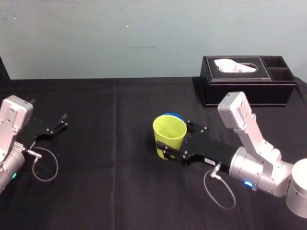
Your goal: Stack the three plastic cups sequentially using one hand.
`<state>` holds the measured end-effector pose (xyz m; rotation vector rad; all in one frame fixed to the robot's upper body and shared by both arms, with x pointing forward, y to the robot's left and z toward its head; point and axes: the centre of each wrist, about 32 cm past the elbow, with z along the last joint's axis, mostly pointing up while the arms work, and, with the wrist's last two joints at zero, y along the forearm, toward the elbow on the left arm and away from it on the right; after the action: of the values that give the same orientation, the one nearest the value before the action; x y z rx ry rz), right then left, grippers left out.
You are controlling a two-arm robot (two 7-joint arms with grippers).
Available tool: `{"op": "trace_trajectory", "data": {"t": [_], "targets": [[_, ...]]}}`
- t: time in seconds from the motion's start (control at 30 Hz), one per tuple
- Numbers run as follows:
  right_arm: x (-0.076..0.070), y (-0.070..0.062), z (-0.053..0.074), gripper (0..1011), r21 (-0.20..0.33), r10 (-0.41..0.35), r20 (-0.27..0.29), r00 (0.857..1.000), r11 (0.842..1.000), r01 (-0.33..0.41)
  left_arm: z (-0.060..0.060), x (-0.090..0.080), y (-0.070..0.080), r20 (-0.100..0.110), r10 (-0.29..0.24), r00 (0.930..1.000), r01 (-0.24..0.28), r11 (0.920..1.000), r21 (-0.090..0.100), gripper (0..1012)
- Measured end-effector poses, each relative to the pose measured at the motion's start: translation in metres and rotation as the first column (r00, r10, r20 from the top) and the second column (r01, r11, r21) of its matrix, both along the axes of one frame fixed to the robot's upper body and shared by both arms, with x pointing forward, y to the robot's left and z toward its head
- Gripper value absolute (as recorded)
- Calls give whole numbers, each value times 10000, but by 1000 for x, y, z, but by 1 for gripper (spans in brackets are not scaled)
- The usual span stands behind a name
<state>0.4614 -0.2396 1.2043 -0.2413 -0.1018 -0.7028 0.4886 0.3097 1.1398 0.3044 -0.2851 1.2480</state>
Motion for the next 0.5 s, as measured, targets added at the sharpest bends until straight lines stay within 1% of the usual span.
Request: {"op": "trace_trajectory", "data": {"t": [0.13,0.17,0.3,0.5], "targets": [[6,0,10,738,-29,-160,120,9998,9999,161,0,0,0,0,-1,10000,1,10000,0,1010],[6,0,10,738,-29,-160,120,9998,9999,161,0,0,0,0,-1,10000,1,10000,0,1010],[11,2,17,738,-22,-305,209,9993,9995,306,0,0,0,-1,0,10000,0,10000,0,1010],[20,4,22,738,-27,-454,208,9988,9990,454,0,0,0,-1,0,10000,0,10000,0,1010]]}}
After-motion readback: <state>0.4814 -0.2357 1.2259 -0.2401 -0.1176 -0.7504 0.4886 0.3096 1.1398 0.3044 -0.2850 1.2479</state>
